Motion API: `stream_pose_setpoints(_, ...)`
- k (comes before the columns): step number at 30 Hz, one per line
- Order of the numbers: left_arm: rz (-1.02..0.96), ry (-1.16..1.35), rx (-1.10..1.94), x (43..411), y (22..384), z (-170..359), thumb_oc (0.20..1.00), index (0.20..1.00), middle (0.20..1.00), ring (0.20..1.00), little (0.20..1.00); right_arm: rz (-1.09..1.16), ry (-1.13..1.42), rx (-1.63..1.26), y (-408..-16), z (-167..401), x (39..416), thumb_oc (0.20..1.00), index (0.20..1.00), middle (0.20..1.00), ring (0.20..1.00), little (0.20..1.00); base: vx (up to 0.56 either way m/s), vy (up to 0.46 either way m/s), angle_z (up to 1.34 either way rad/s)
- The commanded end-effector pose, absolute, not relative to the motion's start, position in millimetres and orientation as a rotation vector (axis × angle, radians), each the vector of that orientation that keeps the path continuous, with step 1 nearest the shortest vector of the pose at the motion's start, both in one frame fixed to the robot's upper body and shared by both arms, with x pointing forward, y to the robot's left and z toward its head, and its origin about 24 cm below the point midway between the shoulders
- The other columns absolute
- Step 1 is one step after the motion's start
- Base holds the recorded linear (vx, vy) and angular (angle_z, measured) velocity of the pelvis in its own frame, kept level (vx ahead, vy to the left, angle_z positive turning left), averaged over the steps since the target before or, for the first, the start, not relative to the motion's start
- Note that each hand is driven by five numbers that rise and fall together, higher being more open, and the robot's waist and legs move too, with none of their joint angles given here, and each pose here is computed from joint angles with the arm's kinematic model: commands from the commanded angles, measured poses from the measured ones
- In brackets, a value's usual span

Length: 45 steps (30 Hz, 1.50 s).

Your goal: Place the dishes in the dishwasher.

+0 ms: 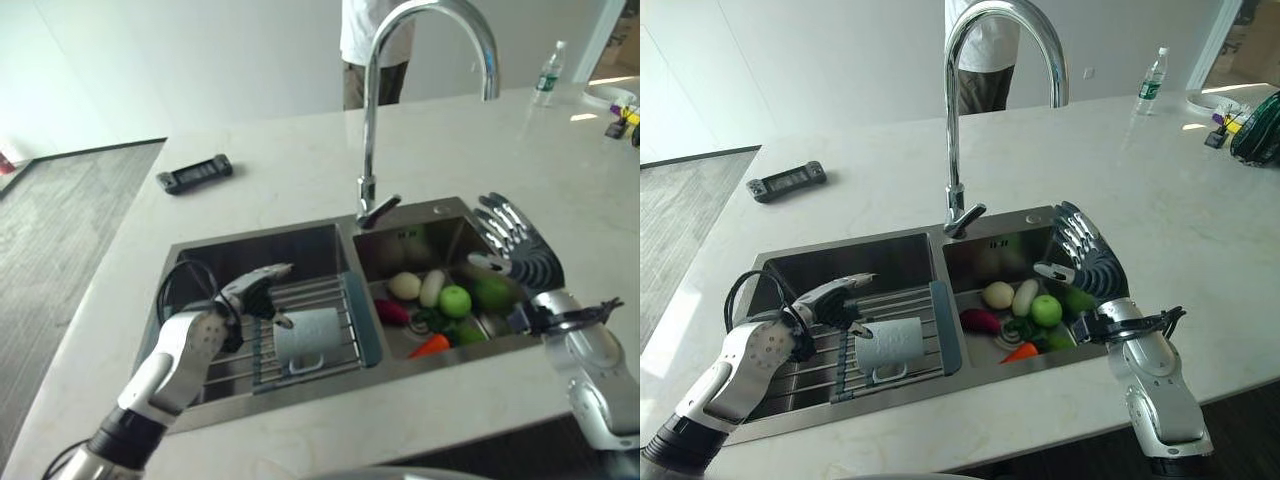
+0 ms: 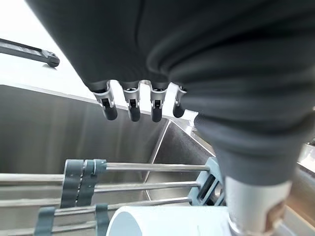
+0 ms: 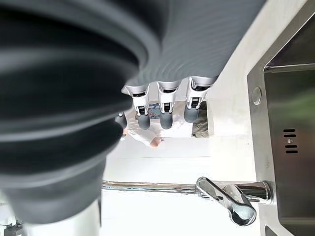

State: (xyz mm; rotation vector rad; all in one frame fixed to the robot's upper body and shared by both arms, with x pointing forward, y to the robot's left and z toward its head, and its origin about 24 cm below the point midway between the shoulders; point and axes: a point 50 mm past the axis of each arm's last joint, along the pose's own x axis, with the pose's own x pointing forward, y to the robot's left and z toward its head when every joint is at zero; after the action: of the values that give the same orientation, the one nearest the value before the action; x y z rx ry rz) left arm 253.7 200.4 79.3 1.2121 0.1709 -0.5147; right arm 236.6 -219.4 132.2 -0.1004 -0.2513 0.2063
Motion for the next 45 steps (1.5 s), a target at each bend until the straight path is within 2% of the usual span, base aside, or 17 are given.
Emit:
stream_pose_setpoints(1,-0.485,0.075,1.33,259,204,107,1.0,1.0,1.0,1.0,1.0,0.186,-0.44,-0.144,-225,168,236,1.0,1.0,1.0,1.0,1.0,0.0,0.0,0.0)
stream_pose_setpoints(6,-0.536,0.15,1.297,258,202,98,1.0,1.0,1.0,1.0,1.0,0.195,-0.439,-0.145,-223,167,237,1.0,1.0,1.0,1.0,1.0,0.0,0.0,0.0)
stream_pose_setpoints(45,-0.665,0.198,1.417,253,184,75,1.0,1.0,1.0,1.0,1.0,0.217,-0.439,-0.145,-215,167,237,1.0,1.0,1.0,1.0,1.0,0.0,0.0,0.0)
